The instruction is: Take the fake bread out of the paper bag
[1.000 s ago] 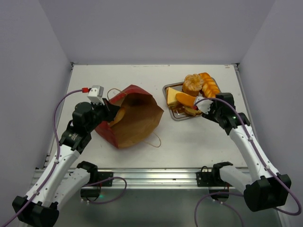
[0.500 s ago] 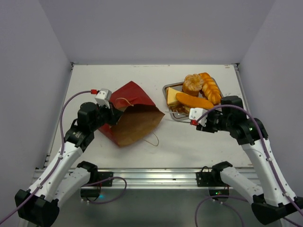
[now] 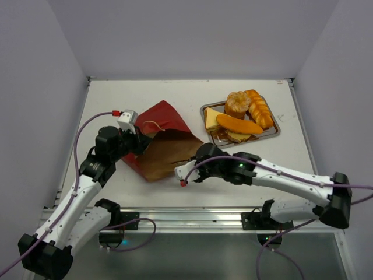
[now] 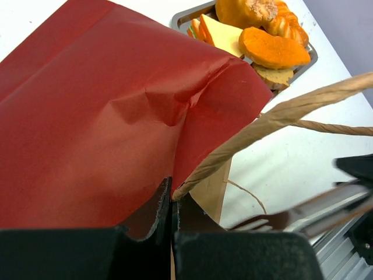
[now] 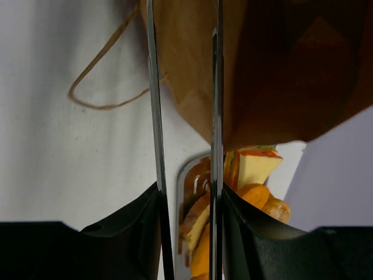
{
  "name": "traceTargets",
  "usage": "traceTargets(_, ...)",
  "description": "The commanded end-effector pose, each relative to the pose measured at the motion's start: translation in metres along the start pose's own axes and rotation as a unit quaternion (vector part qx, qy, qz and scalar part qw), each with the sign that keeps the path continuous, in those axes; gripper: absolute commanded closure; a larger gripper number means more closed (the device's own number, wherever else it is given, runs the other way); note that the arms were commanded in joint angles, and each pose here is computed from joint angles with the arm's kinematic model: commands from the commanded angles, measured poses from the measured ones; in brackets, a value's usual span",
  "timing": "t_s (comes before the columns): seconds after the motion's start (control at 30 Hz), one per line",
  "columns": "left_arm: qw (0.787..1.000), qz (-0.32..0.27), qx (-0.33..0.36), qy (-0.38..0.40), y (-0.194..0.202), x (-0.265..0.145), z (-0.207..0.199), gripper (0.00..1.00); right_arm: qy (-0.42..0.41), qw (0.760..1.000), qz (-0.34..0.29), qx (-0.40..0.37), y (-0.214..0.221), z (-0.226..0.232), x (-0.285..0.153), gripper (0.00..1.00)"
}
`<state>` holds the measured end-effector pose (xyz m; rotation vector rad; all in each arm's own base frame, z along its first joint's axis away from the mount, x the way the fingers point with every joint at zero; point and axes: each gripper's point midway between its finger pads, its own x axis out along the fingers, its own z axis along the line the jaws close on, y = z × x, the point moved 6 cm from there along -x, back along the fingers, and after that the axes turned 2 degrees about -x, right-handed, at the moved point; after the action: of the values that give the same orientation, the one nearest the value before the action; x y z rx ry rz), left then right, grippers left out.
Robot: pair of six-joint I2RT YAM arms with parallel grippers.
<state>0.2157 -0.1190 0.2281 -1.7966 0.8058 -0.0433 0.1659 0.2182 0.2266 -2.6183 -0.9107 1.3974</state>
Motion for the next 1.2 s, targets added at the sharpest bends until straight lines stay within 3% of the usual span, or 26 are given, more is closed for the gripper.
traceTargets(0.0,0.999,-0.026,-0.006,0.019,-0.015,-0.007,-0.011,1.0,0.175,0.982,0.069,0.004,-0.023,-0.042,0.023,0.59)
traceTargets(0.17,0.999,-0.04,-0.012,0.021,-0.022,-0.017,-0.016,1.0,0.229,0.968,0.1,-0.013,-0.044,-0.057,0.047,0.58)
traceTargets(0.43,0.998,-0.047,-0.02,0.025,-0.026,-0.021,-0.019,1.0,0.233,0.958,0.158,-0.059,-0.056,-0.051,0.096,0.54)
traceTargets(1.17,0.996,-0.057,-0.033,0.056,-0.042,-0.02,-0.032,1.0,0.214,0.953,0.2,-0.08,-0.067,-0.052,0.126,0.49)
